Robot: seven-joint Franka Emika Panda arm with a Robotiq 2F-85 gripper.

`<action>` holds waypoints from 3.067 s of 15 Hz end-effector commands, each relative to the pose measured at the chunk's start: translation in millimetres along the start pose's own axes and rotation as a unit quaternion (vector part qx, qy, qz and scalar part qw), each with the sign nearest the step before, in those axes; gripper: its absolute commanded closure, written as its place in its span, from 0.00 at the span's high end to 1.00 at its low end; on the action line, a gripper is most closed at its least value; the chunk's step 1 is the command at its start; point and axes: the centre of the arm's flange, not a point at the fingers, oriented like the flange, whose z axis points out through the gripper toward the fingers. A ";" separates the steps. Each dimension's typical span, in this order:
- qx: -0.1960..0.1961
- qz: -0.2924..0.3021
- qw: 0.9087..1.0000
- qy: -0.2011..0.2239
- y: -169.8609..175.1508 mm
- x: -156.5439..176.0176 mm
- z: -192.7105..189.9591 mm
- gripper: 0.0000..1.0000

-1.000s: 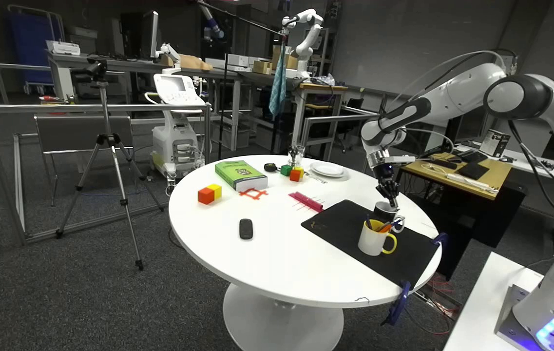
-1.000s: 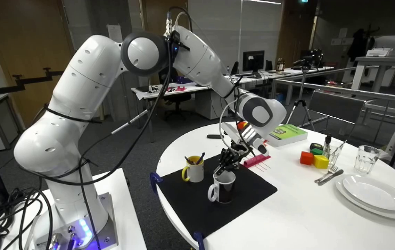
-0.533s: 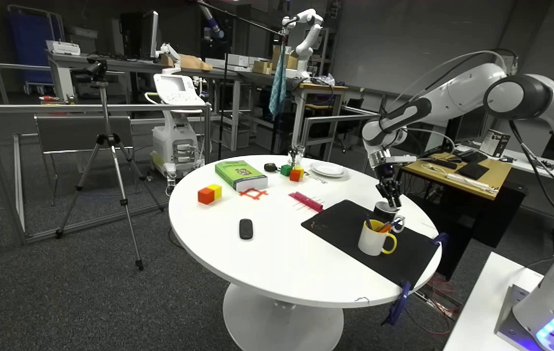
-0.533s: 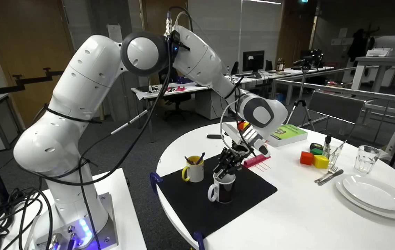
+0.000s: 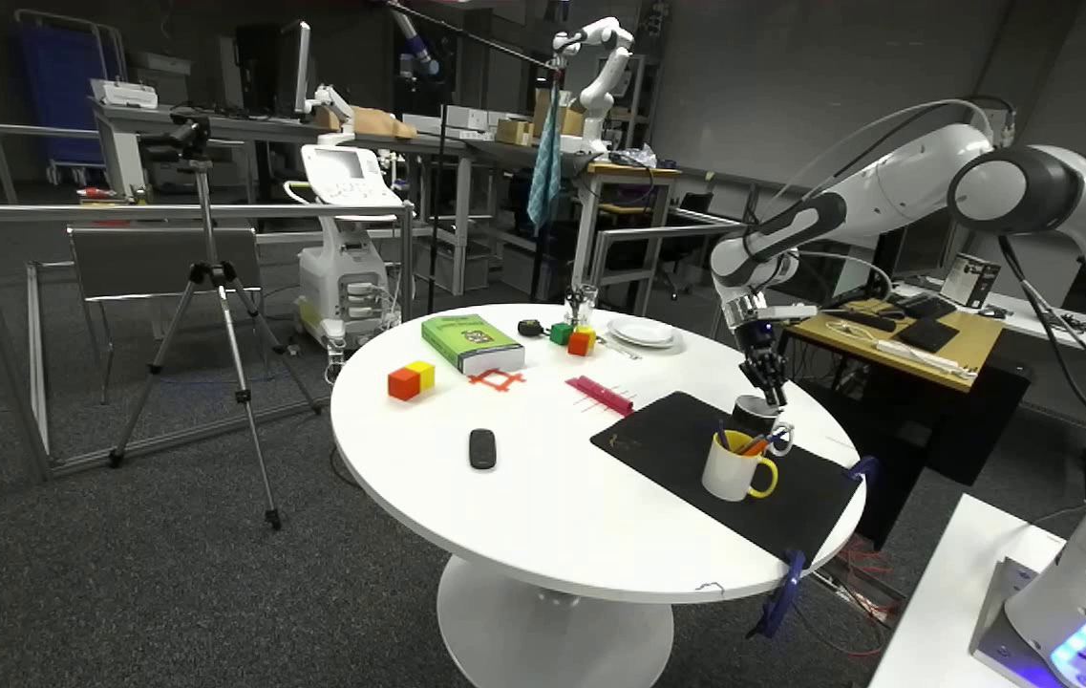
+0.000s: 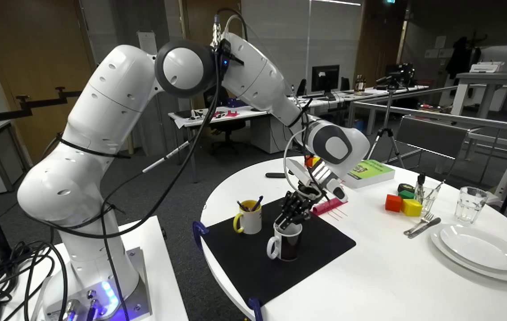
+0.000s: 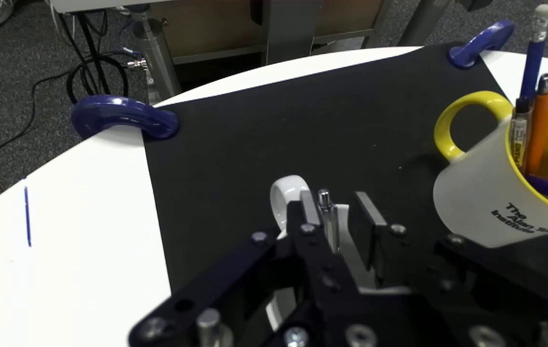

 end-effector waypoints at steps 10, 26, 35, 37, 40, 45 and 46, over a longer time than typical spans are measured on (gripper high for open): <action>-0.017 -0.018 1.000 0.005 1.4 0.7 5.3 0.26; -0.024 -0.023 0.999 -0.003 -0.9 10.0 10.1 0.18; -0.020 -0.026 0.999 -0.006 -1.4 10.8 11.0 0.02; -0.018 -0.026 0.999 -0.006 -0.7 9.2 9.2 0.02; -0.011 -0.025 1.000 -0.001 5.9 3.8 1.9 0.02; 0.005 -0.028 1.000 0.007 23.1 -6.4 -10.7 0.02; 0.008 -0.029 1.000 0.009 26.6 -7.5 -12.9 0.02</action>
